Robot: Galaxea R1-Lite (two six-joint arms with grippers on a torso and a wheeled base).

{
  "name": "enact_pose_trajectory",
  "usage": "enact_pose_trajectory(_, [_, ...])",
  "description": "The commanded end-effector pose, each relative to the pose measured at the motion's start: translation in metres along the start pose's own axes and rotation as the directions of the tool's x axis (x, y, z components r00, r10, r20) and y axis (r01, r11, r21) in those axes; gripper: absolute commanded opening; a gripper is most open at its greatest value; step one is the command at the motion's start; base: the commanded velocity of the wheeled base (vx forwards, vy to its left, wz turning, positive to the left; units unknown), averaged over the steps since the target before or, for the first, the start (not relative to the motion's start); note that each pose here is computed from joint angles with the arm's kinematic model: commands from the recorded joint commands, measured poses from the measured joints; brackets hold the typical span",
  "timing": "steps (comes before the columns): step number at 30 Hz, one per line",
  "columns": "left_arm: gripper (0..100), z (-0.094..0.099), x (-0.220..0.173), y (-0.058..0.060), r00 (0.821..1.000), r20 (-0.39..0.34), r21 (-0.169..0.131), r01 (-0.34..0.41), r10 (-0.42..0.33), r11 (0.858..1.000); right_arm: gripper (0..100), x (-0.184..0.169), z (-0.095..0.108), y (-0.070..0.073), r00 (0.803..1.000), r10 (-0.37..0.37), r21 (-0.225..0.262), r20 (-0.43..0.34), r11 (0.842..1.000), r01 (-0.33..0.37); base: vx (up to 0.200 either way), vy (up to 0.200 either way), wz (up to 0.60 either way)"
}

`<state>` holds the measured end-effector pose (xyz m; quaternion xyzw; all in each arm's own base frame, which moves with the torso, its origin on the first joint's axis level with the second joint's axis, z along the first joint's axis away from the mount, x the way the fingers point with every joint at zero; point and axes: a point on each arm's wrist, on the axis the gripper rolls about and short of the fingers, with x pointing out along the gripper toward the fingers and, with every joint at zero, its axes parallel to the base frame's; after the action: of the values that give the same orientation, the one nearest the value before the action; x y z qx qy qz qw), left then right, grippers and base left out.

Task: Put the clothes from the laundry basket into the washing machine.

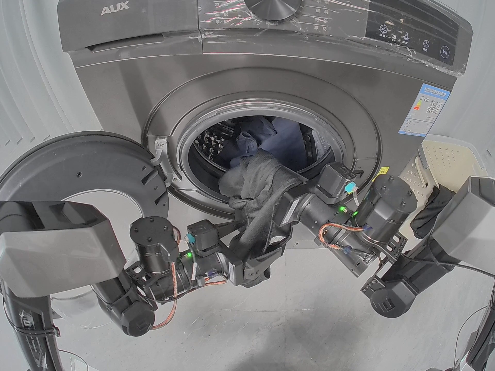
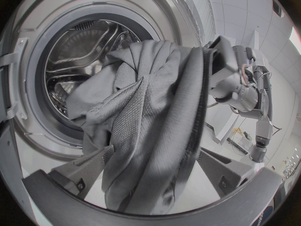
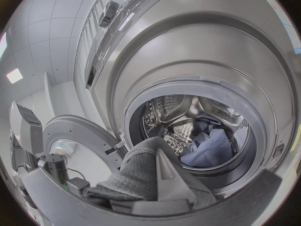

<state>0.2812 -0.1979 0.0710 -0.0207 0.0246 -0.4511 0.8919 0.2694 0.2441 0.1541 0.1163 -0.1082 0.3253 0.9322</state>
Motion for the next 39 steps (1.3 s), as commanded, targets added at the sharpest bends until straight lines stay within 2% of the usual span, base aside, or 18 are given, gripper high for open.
enact_pose_trajectory(1, [100, -0.016, 0.024, 0.012, 1.000, 0.007, 0.000, -0.003, 0.003, 1.000, 0, -0.003, -0.004, 0.007, 1.000, 0.016, 0.006, -0.016, 1.000, -0.016, 0.000, 0.000, 0.00])
enact_pose_trajectory(8, [100, -0.014, 0.047, 0.028, 0.993, 0.079, 0.013, -0.093, 0.092, 0.996, 0, -0.012, -0.010, 0.017, 0.998, 0.034, 0.012, -0.050, 0.999, -0.033, 0.000, 0.000, 0.00])
enact_pose_trajectory(12, [100, -0.022, 0.055, 0.034, 0.990, 0.083, 0.013, -0.119, 0.117, 0.993, 0, -0.017, -0.002, 0.024, 0.999, 0.038, 0.019, -0.037, 0.999, -0.037, 0.000, 0.000, 0.00])
enact_pose_trajectory(17, [100, -0.025, 0.060, 0.042, 0.979, 0.100, 0.013, -0.179, 0.177, 0.984, 0, -0.021, 0.001, 0.026, 0.998, 0.039, 0.020, -0.039, 0.999, -0.038, 0.000, 0.000, 0.00])
enact_pose_trajectory(18, [0, -0.024, 0.060, 0.044, 0.977, 0.104, 0.013, -0.188, 0.185, 0.982, 0, -0.021, 0.001, 0.026, 0.999, 0.037, 0.020, -0.039, 0.999, -0.037, 0.000, 0.000, 0.00])
enact_pose_trajectory(21, [0, -0.019, 0.062, 0.047, 0.970, 0.127, 0.013, -0.209, 0.206, 0.978, 0, -0.023, 0.001, 0.024, 0.998, 0.034, 0.020, -0.044, 0.999, -0.033, 0.000, 0.000, 0.00])
enact_pose_trajectory(24, [0, -0.008, 0.064, 0.055, 0.953, 0.174, -0.005, -0.252, 0.249, 0.968, 0, -0.024, 0.004, 0.022, 0.999, 0.028, 0.021, -0.041, 0.999, -0.027, 0.000, 0.000, 0.00])
enact_pose_trajectory(27, [0, 0.002, 0.063, 0.058, 0.944, 0.203, -0.017, -0.261, 0.259, 0.965, 0, -0.028, 0.006, 0.019, 0.999, 0.020, 0.018, -0.047, 1.000, -0.019, 0.000, 0.000, 0.00])
enact_pose_trajectory(31, [0, 0.018, 0.056, 0.055, 0.939, 0.228, -0.017, -0.260, 0.257, 0.966, 0, -0.029, 0.003, 0.005, 0.998, -0.027, 0.012, -0.060, 1.000, 0.028, 0.000, 0.000, 0.00])
enact_pose_trajectory(33, [0, 0.031, 0.043, 0.047, 0.939, 0.232, -0.016, -0.257, 0.253, 0.966, 0, -0.029, 0.001, -0.013, 0.994, -0.087, -0.004, -0.070, 0.996, 0.087, 0.000, 0.000, 0.00])
enact_pose_trajectory(34, [0, 0.037, 0.038, 0.043, 0.940, 0.237, -0.015, -0.250, 0.247, 0.968, 0, -0.030, 0.000, -0.018, 0.992, -0.102, -0.007, -0.077, 0.995, 0.102, 0.000, 0.000, 0.00])
enact_pose_trajectory(37, [0, 0.048, 0.026, 0.035, 0.939, 0.244, -0.014, -0.246, 0.241, 0.969, 0, -0.031, -0.003, -0.023, 0.989, -0.116, -0.013, -0.088, 0.993, 0.115, 0.000, 0.000, 0.00])
enact_pose_trajectory(39, [0, 0.055, 0.018, 0.029, 0.940, 0.246, -0.013, -0.241, 0.237, 0.970, 0, -0.030, -0.016, -0.028, 0.983, -0.133, -0.022, -0.125, 0.991, 0.132, 0.000, 0.000, 0.00])
